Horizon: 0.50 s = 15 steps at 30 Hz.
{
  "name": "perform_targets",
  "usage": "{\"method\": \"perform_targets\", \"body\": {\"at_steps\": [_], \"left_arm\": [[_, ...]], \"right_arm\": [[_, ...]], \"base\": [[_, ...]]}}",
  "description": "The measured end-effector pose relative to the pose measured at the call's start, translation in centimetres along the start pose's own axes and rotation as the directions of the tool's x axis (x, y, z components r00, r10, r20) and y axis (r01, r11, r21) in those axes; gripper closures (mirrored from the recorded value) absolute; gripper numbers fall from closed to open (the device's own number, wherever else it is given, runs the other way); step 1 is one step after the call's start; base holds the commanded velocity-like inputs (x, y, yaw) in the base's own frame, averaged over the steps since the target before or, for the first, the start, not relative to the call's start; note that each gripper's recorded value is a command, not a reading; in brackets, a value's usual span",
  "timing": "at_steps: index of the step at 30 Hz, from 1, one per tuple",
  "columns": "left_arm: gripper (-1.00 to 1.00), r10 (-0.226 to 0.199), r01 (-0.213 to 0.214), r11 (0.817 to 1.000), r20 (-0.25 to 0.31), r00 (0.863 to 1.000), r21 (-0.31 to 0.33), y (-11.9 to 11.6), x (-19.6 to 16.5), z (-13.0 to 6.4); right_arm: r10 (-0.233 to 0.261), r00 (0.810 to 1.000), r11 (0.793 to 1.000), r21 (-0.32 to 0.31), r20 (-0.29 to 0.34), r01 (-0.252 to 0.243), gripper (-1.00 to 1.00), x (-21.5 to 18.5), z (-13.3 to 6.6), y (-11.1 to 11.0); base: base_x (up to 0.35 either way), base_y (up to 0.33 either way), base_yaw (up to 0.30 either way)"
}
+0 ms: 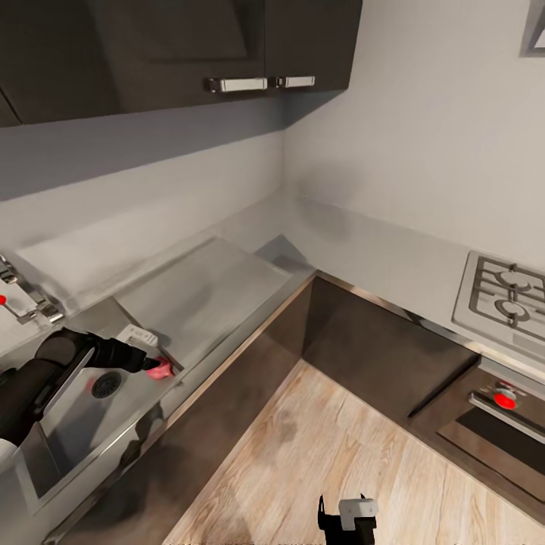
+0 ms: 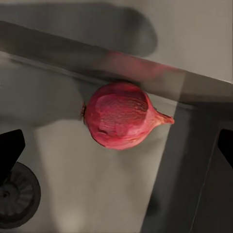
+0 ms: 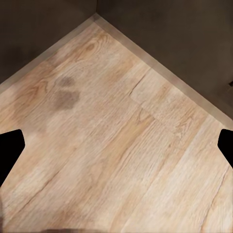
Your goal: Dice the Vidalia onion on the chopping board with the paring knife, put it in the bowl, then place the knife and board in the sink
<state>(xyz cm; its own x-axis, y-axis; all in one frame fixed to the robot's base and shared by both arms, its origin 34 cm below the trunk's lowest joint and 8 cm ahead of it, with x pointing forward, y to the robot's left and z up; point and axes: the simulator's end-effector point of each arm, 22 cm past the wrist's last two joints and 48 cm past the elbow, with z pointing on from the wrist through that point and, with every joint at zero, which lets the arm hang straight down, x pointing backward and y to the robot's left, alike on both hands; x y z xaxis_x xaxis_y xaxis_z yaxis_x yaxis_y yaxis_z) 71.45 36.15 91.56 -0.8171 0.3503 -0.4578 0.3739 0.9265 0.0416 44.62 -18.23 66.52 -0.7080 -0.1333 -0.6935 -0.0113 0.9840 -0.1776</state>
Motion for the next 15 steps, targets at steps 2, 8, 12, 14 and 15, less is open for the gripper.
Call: {"method": "perform_targets", "body": {"at_steps": [2,8,12,14,15], "left_arm": [[-1.00,0.000,0.000,1.000,-0.003,1.000,-0.001,0.0,0.1,0.1],[-1.00,0.002,-0.002,1.000,-0.010,1.000,0.000,0.0,0.3,0.4],[-1.00,0.023,-0.023,1.000,-0.026,0.999,0.009,-0.8,0.8,0.9],[-1.00,0.034,-0.034,0.999,-0.035,0.999,0.011,-1.1,1.0,1.1],[-1.00,0.035,-0.035,0.999,-0.037,0.999,0.011,-1.1,1.1,1.2]], "right_arm": [[0.000,1.000,1.000,0.000,-0.002,0.000,-1.00,0.1,0.0,0.0],[-0.001,1.000,1.000,-0.001,-0.008,0.001,-1.00,0.4,0.0,0.1],[-0.001,1.000,1.000,-0.001,-0.010,0.001,-1.00,0.5,0.0,0.1],[-0.001,1.000,1.000,-0.001,-0.010,0.001,-1.00,0.5,0.0,0.1],[-0.001,1.000,1.000,-0.001,-0.010,0.001,-1.00,0.5,0.0,0.1]], "base": [[0.000,0.000,0.000],[0.091,0.000,0.000],[0.036,0.000,0.000],[0.009,0.000,0.000],[0.005,0.000,0.000]]}}
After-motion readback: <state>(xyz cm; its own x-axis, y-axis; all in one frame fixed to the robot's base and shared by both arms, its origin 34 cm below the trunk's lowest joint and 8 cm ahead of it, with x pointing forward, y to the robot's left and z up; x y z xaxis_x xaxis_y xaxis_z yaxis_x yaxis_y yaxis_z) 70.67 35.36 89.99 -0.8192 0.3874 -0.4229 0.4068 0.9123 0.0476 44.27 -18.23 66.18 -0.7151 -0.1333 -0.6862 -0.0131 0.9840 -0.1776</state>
